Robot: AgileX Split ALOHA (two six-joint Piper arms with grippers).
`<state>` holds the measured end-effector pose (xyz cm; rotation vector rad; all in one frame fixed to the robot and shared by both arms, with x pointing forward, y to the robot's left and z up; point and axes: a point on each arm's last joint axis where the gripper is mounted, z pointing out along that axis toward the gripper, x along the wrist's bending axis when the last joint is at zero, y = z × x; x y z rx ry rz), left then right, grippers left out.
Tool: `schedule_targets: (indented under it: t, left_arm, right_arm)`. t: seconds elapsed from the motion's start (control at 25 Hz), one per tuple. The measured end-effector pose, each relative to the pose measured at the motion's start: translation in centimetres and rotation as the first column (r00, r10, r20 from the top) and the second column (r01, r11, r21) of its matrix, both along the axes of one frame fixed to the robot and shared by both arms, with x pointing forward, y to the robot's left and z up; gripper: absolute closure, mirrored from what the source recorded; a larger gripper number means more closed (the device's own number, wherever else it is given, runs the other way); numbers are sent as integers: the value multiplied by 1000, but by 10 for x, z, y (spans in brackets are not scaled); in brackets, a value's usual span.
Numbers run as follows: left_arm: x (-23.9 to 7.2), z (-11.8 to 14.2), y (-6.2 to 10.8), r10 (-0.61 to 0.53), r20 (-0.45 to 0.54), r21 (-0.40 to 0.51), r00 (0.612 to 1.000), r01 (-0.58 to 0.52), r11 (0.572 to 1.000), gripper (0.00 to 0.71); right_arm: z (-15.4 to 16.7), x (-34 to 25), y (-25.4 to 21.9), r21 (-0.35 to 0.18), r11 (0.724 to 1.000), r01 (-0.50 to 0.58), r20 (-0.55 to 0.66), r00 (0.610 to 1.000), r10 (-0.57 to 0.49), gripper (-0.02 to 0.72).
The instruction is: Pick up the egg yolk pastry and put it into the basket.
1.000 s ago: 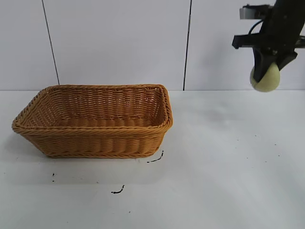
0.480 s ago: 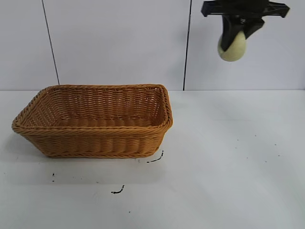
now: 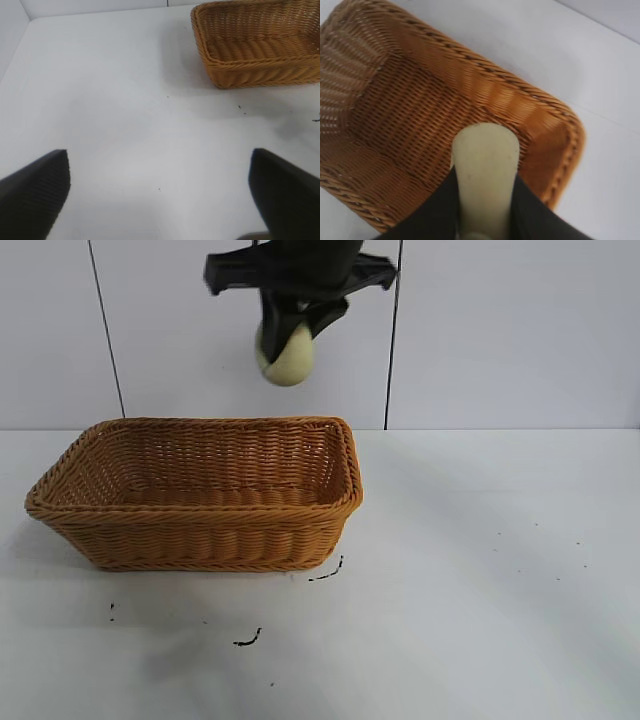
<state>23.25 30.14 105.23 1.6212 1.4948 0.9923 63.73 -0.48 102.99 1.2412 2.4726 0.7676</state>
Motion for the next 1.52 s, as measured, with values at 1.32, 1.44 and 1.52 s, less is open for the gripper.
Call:
schedule_targets:
  t: [1.32, 1.44, 1.52]
  left_arm:
    - [0, 0, 0, 0, 0, 0, 1000, 0, 1000, 14]
    - [0, 0, 0, 0, 0, 0, 1000, 0, 1000, 14]
    - [0, 0, 0, 0, 0, 0, 1000, 0, 1000, 14]
  right_arm:
    - [3, 34, 13, -26, 997, 73, -37, 997, -74, 48]
    - [2, 51, -17, -53, 991, 122, -48, 991, -124, 48]
    - [2, 65, -41, -60, 985, 162, -45, 985, -164, 48]
